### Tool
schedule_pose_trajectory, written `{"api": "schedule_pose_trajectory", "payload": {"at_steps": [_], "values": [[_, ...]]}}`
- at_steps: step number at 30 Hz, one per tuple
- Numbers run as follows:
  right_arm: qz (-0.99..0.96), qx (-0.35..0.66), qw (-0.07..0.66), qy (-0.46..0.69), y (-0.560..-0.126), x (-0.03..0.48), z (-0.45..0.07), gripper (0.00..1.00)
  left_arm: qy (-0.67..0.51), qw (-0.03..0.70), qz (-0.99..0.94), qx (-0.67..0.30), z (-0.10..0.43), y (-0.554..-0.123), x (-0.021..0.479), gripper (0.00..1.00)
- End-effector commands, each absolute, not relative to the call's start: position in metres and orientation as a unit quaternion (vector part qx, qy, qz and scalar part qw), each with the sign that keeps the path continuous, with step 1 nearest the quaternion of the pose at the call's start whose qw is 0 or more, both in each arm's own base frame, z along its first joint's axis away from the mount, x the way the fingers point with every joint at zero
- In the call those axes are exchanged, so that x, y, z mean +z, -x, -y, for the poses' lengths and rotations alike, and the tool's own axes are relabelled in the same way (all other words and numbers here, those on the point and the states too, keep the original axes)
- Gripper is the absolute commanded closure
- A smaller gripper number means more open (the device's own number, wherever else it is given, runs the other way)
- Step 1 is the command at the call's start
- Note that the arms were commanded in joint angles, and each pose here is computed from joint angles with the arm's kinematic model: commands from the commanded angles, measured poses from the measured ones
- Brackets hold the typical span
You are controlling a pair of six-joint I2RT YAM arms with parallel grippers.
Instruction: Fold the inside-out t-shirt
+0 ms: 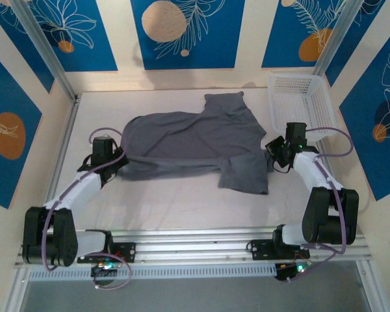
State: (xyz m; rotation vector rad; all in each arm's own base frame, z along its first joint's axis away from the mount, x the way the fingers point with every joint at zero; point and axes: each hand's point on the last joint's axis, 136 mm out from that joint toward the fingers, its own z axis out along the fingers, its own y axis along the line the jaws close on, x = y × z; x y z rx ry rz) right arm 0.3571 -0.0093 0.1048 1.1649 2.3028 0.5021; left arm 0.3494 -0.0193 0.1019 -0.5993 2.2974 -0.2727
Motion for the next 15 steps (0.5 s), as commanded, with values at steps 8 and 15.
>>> {"api": "schedule_pose_trajectory", "payload": {"at_steps": [8, 15], "values": [[-0.86, 0.187, 0.262, -0.396, -0.389, 0.1, -0.003, 0.93, 0.251, 0.371, -0.889, -0.098, -0.001, -0.39, 0.092, 1.0], [-0.865, 0.171, 0.272, -0.386, -0.379, 0.125, -0.002, 0.56, 0.253, 0.355, -0.887, -0.15, 0.006, -0.401, 0.092, 0.76]]}}
